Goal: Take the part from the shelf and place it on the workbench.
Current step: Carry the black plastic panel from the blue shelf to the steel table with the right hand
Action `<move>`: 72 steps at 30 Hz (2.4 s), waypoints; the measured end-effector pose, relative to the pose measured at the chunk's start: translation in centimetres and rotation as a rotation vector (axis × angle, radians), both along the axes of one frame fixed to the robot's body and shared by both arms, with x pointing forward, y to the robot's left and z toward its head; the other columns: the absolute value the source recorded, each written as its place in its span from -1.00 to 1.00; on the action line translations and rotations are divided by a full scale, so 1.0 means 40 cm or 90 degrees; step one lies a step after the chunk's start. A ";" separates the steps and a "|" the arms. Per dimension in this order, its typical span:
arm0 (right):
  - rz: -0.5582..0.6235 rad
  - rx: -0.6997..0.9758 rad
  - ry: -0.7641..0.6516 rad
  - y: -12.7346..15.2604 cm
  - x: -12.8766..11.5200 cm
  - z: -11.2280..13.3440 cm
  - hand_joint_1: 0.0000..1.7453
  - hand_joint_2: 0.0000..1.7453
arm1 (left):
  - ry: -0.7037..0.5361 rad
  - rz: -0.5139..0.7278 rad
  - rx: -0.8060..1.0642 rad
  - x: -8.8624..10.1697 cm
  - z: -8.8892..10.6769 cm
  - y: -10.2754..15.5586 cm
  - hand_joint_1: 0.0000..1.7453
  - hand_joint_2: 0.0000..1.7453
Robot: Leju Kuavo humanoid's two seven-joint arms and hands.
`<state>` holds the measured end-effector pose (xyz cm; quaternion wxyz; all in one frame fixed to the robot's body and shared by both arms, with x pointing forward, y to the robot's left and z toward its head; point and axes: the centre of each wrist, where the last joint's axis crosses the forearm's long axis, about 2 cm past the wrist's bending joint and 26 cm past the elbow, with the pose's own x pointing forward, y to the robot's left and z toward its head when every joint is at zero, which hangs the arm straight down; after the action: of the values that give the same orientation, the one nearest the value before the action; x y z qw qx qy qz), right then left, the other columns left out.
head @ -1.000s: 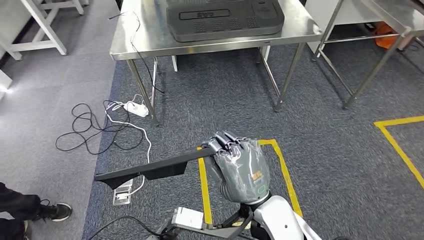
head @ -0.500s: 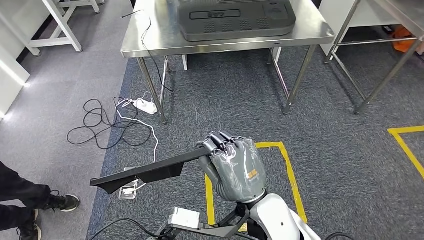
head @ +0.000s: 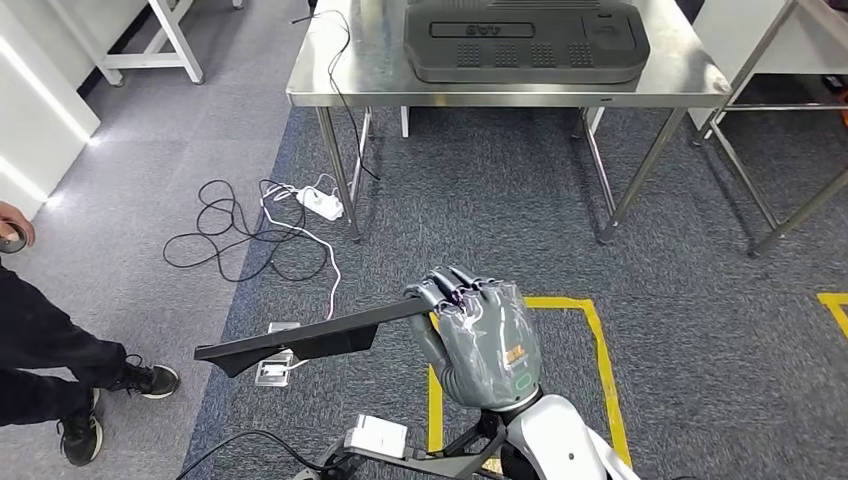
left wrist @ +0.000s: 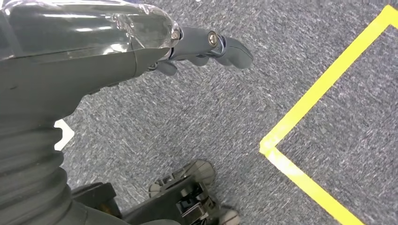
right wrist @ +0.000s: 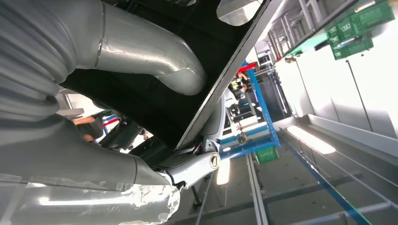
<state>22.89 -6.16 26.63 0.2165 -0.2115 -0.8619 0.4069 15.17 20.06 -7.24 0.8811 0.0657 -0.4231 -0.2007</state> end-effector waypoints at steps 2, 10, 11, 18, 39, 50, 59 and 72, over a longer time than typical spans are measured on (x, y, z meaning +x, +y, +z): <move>0.000 0.000 0.000 0.000 0.000 0.000 1.00 1.00 | 0.000 -0.001 -0.001 0.001 0.000 0.000 -1.00 1.00; -0.001 -0.002 -0.002 0.000 0.000 0.000 1.00 1.00 | 0.008 -0.009 -0.020 0.001 0.000 -0.001 -1.00 1.00; -0.001 -0.002 -0.002 0.000 0.000 0.000 1.00 1.00 | 0.007 -0.011 -0.023 0.000 -0.001 0.000 -1.00 1.00; -0.001 -0.003 -0.001 0.000 0.000 0.000 1.00 1.00 | 0.001 -0.022 -0.037 -0.004 -0.003 0.003 -1.00 1.00; -0.001 -0.003 -0.002 0.000 0.000 0.001 1.00 1.00 | 0.000 -0.022 -0.037 -0.004 -0.003 0.004 -1.00 1.00; -0.001 -0.006 0.001 0.001 0.001 0.001 1.00 1.00 | -0.005 -0.021 -0.028 -0.003 -0.003 0.005 -1.00 1.00; -0.002 -0.005 0.005 0.000 0.001 0.001 1.00 1.00 | -0.005 -0.021 -0.025 -0.003 -0.003 0.006 -1.00 1.00; 0.004 -0.007 0.002 0.001 -0.001 0.002 1.00 1.00 | 0.004 -0.022 -0.034 -0.010 -0.007 0.013 -1.00 1.00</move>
<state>22.83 -6.11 26.72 0.2155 -0.2093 -0.8599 0.4127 14.76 20.59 -7.51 0.8802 0.0343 -0.4267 -0.2049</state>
